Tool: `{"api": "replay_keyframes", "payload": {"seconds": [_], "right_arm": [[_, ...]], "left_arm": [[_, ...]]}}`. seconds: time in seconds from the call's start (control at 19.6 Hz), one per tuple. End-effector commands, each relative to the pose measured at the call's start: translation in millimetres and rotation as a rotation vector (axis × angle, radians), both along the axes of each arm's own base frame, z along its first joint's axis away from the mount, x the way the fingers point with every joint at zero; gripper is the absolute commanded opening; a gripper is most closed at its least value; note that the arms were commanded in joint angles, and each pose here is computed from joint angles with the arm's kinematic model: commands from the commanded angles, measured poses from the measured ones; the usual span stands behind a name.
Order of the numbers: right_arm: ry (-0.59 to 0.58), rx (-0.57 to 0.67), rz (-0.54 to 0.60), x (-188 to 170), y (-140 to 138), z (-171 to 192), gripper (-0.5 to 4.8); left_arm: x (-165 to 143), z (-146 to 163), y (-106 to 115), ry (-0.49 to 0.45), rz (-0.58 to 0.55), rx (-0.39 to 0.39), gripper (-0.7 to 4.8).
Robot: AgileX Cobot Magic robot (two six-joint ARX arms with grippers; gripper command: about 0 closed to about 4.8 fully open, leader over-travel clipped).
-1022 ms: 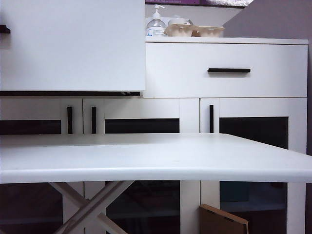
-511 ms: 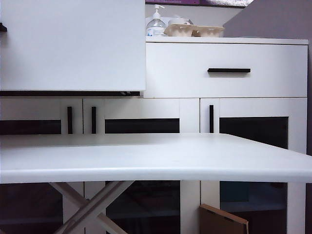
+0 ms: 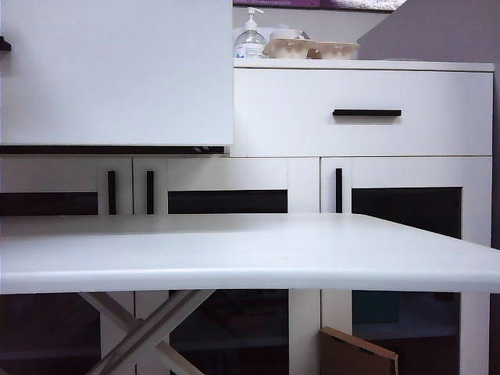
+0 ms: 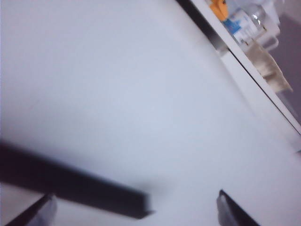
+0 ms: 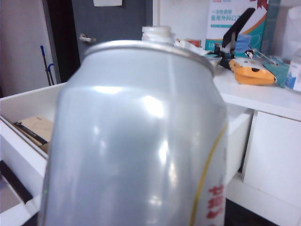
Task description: Pick up a can of beer from the white table, open the left drawer, place the beer inside the drawer, and finally close the drawer.
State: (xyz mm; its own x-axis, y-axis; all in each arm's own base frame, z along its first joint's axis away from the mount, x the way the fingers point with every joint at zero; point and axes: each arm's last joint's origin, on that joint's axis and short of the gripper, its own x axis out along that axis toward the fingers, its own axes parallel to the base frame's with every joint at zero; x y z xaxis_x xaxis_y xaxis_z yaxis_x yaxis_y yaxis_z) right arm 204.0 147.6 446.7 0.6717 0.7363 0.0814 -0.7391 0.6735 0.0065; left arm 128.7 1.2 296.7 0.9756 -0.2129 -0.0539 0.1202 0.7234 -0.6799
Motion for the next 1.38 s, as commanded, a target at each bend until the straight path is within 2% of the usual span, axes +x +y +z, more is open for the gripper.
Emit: {"api": "replay_keyframes", "payload": {"seconds": [0.05,0.2,0.41,0.56,0.61,0.77,0.92,1.12,1.38], "right_arm": [[-0.094,0.065,-0.002,0,0,15,1.92],[-0.097,0.068,-0.001,11,8,21,1.92],[-0.106,0.07,0.022,28,21,31,1.92],[-0.108,0.067,0.049,46,35,39,1.87],[-0.1,0.062,0.05,54,40,40,1.87],[-0.08,0.082,0.085,74,55,44,1.87],[-0.064,0.092,0.14,89,75,48,1.87],[-0.062,0.092,0.173,108,105,48,1.87],[0.011,0.042,0.212,128,144,26,1.88]], "left_arm": [[-10,12,-1,0.055,-0.007,0.021,4.79],[-20,31,-1,0.043,-0.001,0.055,4.79],[-31,59,-1,-0.052,0.04,0.174,4.76],[-39,78,-2,-0.13,0.03,0.252,3.03],[-41,82,-3,-0.154,0.015,0.28,2.6],[-46,90,-4,-0.201,-0.017,0.342,1.47],[-46,92,-6,-0.228,-0.082,0.338,0.52],[-46,94,-6,-0.252,-0.085,0.337,0.51],[-48,98,-6,-0.266,-0.083,0.338,0.51]]}}
